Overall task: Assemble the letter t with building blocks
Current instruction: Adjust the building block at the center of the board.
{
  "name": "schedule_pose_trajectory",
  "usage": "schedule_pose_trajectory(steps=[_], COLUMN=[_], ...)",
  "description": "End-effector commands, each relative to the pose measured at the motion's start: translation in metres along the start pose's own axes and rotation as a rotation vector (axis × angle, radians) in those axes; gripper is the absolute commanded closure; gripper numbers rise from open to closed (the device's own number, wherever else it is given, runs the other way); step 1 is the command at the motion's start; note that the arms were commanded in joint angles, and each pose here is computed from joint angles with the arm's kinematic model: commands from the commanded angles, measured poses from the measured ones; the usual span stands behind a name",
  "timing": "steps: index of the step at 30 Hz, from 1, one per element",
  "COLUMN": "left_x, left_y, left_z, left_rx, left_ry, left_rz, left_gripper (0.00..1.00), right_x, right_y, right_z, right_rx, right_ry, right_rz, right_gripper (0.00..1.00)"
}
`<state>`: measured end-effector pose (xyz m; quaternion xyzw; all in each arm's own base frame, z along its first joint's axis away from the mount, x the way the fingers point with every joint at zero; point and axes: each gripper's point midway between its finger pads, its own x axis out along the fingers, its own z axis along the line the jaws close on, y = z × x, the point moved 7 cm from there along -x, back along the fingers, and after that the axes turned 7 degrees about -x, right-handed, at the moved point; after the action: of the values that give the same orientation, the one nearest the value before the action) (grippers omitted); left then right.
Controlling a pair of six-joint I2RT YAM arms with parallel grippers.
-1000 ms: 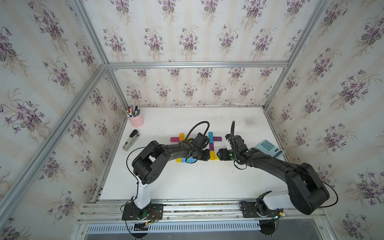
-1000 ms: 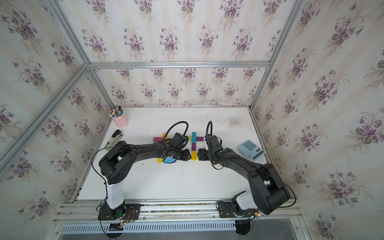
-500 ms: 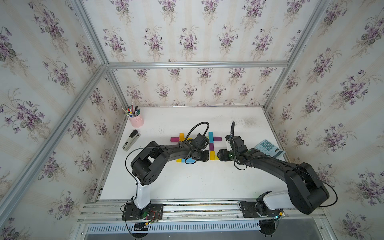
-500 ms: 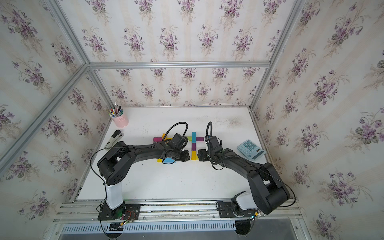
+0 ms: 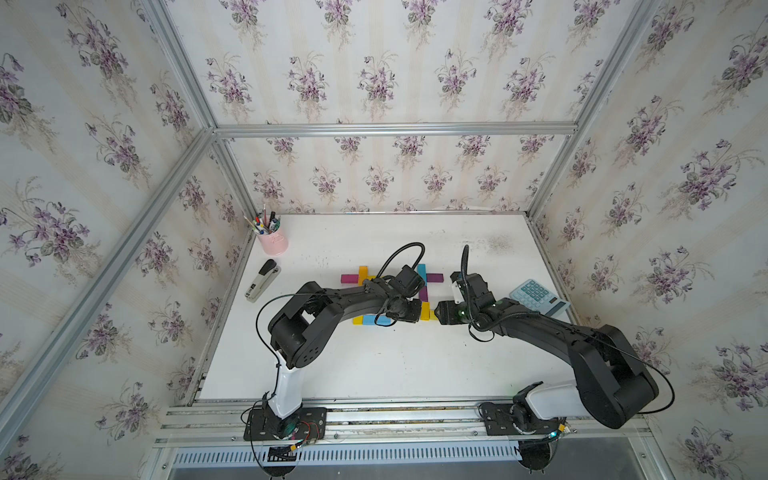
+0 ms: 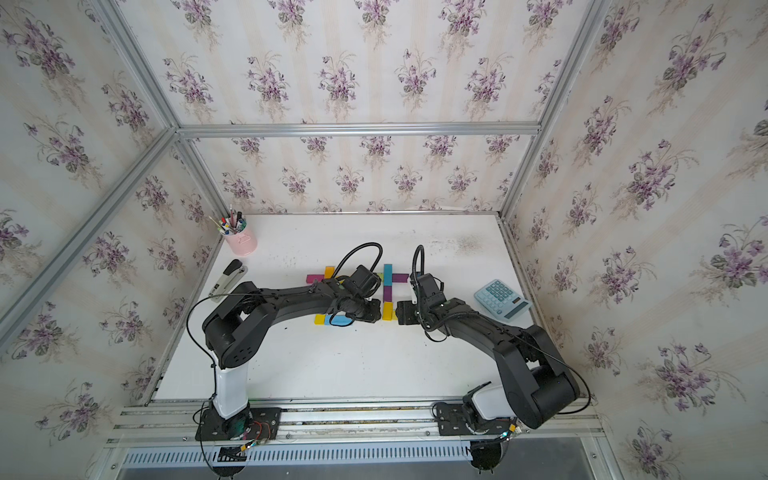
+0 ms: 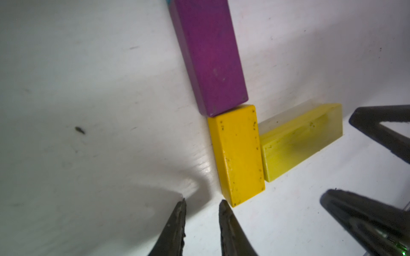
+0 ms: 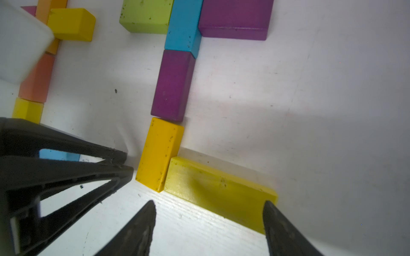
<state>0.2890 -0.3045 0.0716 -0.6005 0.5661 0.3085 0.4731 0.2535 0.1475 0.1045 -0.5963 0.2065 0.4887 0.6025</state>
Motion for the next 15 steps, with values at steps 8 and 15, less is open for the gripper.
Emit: schedule_pose_trajectory(steps=[8,15], left_x=[0.0136,0.0137], left_y=[0.0291,0.0302], left_z=[0.0319,0.0328], left_rx=[-0.034,-0.029], left_ry=[-0.197,-0.202], left_rz=[0.137,0.144], left_gripper=[0.67,0.68], right_x=[-0.0077,-0.0055], right_y=[-0.0101,-0.0101], right_z=[0.0012,0.0021], right_rx=[-0.024,-0.022], right_ry=[0.006,-0.003], right_rz=[-0.053,-0.047], right_gripper=[0.24,0.24])
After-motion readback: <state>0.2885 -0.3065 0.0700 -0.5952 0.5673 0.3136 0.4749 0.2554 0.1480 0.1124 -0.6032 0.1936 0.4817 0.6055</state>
